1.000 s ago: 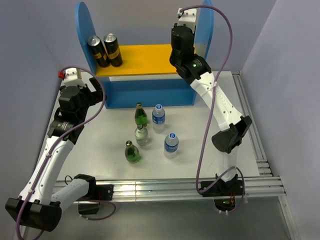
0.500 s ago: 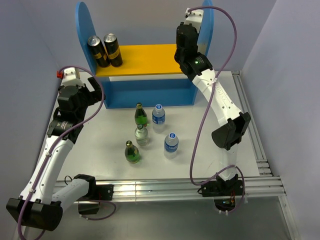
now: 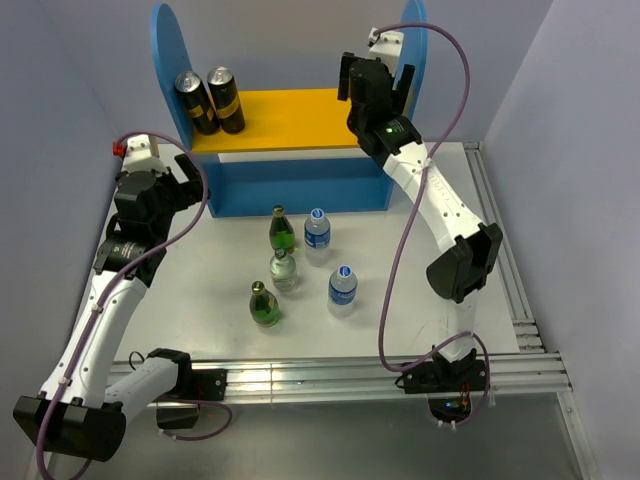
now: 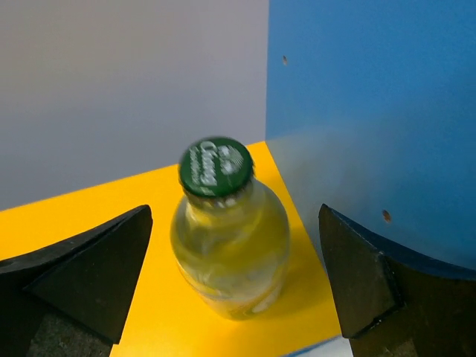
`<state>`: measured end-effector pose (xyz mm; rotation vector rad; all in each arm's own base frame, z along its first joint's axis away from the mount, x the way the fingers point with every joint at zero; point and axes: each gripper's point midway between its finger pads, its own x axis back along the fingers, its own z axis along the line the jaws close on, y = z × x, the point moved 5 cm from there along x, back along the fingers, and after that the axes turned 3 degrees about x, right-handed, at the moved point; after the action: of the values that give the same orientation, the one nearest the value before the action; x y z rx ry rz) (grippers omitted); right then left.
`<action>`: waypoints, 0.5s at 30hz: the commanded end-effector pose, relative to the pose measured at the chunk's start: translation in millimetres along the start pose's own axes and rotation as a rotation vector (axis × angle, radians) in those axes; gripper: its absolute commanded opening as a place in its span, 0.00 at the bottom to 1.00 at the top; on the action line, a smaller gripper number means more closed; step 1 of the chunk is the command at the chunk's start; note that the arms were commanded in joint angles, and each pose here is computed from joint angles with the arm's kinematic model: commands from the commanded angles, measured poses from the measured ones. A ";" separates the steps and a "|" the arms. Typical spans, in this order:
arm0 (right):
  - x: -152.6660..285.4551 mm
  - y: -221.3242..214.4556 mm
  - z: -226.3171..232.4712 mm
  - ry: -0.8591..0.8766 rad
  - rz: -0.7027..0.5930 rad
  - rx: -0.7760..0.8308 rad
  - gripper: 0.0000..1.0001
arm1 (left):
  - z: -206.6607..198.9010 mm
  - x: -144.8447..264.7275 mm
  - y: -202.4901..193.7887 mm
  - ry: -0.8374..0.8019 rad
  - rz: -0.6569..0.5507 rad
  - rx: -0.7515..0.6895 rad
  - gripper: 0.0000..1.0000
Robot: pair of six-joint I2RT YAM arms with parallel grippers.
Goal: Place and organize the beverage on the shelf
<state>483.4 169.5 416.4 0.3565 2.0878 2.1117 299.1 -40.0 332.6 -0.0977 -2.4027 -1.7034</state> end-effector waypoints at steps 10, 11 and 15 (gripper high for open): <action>144.1 77.1 -61.6 0.047 -0.116 -0.171 1.00 | -27.7 19.7 10.1 -0.195 -0.013 -0.028 0.99; 150.0 60.2 -63.0 0.040 -0.090 -0.157 1.00 | -37.7 24.9 7.9 -0.242 0.003 -0.051 0.99; 197.1 33.8 -83.4 0.127 -0.067 -0.242 1.00 | -66.0 45.0 -23.4 -0.372 0.122 -0.108 0.99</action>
<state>300.0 155.3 478.3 0.1035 1.9485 2.2950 278.3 -87.2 334.6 -0.4267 -2.4733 -1.8088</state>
